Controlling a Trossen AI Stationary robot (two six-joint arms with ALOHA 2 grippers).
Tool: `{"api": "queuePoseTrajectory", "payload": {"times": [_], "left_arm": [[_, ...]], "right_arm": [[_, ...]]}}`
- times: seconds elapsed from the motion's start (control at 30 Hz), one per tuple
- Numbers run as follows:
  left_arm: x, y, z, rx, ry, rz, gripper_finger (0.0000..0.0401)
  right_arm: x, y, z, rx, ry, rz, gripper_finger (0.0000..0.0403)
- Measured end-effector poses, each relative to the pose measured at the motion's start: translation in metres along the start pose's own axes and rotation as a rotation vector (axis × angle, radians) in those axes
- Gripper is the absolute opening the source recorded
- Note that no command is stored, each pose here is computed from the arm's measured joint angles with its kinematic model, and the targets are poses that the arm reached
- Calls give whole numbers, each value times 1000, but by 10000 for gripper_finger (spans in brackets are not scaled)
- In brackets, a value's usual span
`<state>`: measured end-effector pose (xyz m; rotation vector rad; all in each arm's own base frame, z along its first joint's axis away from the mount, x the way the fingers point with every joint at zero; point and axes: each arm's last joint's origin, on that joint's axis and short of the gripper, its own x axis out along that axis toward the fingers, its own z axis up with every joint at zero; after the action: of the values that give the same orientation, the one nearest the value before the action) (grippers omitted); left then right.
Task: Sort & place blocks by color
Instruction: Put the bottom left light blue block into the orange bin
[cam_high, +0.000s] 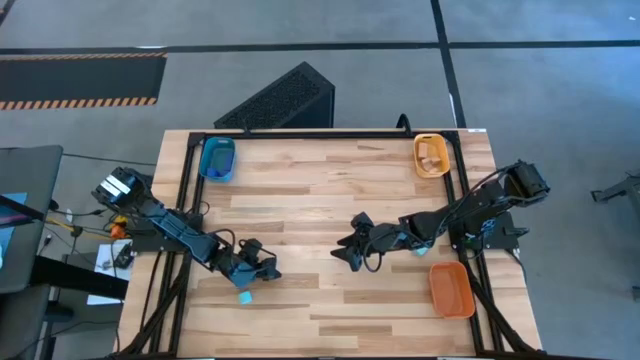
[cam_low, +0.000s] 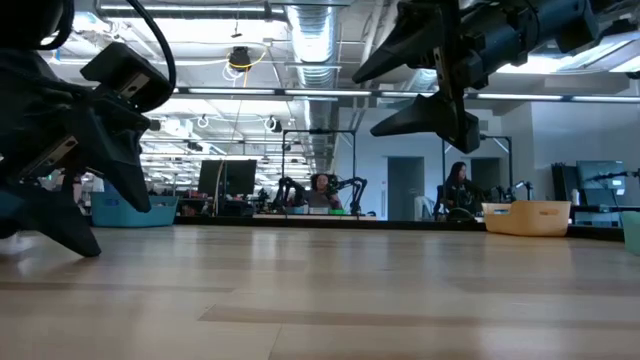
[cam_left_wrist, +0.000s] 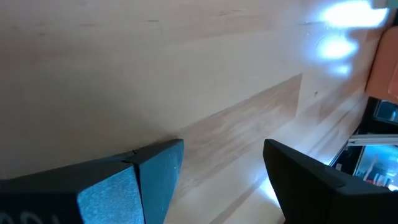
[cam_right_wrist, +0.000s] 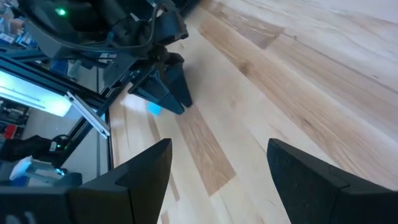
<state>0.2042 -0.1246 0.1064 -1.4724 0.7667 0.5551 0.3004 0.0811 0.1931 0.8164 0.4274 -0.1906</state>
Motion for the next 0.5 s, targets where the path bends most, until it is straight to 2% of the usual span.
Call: {"api": "queuePoseTrajectory", "payload": {"times": [0.17,0.23,0.37,0.5], "left_arm": [[0,0,-1,-32,19,0,232],[0,0,-1,8,24,-5,232],[-2,-8,-1,233,67,-79,224],[-17,-38,-10,597,74,-209,206]], "right_arm": [[0,-2,-2,-11,20,-20,285],[0,-3,-3,-24,37,-28,285],[-1,-4,-5,-35,61,-31,285],[-1,-2,-8,-75,73,-29,285]]}}
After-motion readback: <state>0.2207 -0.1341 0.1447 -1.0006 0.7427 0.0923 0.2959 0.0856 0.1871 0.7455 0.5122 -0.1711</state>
